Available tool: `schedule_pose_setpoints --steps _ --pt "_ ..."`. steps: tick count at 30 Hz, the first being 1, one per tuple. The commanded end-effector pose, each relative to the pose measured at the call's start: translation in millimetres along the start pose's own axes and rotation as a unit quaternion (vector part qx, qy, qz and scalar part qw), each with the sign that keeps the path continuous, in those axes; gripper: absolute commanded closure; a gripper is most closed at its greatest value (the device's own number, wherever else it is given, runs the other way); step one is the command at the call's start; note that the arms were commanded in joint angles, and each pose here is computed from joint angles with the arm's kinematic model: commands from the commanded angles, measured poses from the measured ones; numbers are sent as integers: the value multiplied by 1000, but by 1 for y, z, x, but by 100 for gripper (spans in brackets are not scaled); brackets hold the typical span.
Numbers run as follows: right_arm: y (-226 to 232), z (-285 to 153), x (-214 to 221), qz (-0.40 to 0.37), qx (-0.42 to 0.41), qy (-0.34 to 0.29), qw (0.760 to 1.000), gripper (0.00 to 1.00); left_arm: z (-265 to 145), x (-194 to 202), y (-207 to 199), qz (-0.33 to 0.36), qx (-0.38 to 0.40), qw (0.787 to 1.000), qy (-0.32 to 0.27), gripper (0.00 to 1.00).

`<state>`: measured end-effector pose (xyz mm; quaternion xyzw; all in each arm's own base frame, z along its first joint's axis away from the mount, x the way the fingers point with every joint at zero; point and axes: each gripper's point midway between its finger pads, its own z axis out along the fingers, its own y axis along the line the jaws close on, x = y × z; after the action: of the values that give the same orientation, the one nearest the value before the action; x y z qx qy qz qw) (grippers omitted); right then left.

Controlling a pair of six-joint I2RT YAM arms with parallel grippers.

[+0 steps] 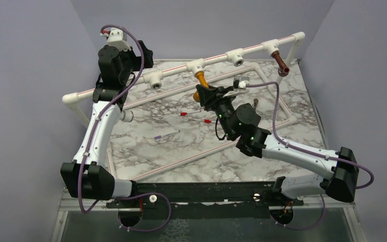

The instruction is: Install the water faucets

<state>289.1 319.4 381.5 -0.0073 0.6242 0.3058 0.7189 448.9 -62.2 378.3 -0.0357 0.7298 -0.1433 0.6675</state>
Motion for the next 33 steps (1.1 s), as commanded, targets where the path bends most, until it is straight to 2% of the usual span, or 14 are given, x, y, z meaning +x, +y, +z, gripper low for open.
schedule_pose_setpoints --steps 1,5,9,15,26,28,29,33 --pt "6 -12 -12 242 24 -15 970 100 -1 85 35 -23 -41 990 129 1" --pt "1 -19 -4 367 41 -16 929 99 -1 85 35 -23 -40 991 129 1" --pt "0 -22 4 449 49 -13 892 99 -1 84 34 -23 -38 991 129 1" --pt "0 -22 10 514 66 -3 855 100 -1 84 34 -22 -40 991 128 1" --pt "-15 -30 19 506 105 9 856 98 0 86 37 -23 -42 990 130 1" --pt "-17 -31 15 484 102 5 869 90 0 86 37 -23 -43 990 130 1" --pt "-17 -31 13 475 101 4 874 84 0 86 37 -23 -43 990 131 1" --pt "-20 -36 5 453 87 -8 887 47 1 87 38 -23 -44 990 131 1"
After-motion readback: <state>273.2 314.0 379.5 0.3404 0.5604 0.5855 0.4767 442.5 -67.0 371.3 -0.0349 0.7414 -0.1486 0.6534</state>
